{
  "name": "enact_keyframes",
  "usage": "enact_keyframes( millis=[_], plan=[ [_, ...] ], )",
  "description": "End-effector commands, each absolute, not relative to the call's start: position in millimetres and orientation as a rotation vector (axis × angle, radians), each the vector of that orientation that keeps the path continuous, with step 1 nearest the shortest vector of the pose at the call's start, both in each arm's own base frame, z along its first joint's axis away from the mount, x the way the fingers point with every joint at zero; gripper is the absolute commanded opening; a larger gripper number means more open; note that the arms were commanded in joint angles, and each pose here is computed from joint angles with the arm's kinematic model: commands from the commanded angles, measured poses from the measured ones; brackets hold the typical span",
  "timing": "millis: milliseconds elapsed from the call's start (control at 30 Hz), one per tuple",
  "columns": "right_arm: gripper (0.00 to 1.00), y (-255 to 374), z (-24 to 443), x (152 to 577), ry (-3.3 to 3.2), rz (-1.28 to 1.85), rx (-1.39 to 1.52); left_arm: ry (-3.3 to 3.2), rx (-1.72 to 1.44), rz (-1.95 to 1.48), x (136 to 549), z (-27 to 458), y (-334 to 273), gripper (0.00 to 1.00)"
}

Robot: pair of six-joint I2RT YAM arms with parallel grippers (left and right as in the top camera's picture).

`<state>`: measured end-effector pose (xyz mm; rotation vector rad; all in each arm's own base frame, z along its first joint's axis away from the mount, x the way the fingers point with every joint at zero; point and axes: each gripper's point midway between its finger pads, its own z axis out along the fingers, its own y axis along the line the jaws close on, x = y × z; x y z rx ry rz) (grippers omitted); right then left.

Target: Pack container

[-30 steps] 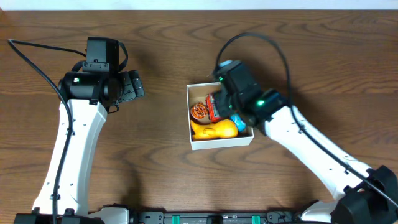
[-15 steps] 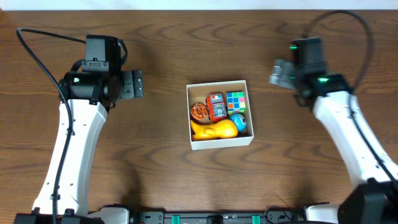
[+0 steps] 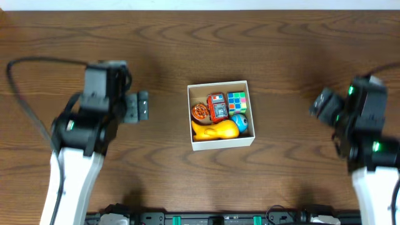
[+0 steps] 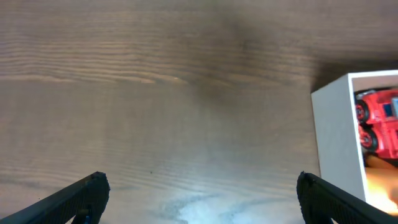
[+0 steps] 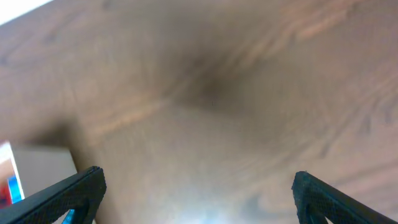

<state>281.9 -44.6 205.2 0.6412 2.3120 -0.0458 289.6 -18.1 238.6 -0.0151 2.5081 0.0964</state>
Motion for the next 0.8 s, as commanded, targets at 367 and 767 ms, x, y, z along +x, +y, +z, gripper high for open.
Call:
enact_keyframes(
  millis=[367,767],
  plan=[
    [0.99,-14,141,195,2.282,0.078,0.581,2.199,-0.117,0.027,197,255,1,0.98],
    [0.99,-13,139,196,2.282,0.085,0.578,2.140,-0.142,0.054,184,256,9,0.98]
  ],
)
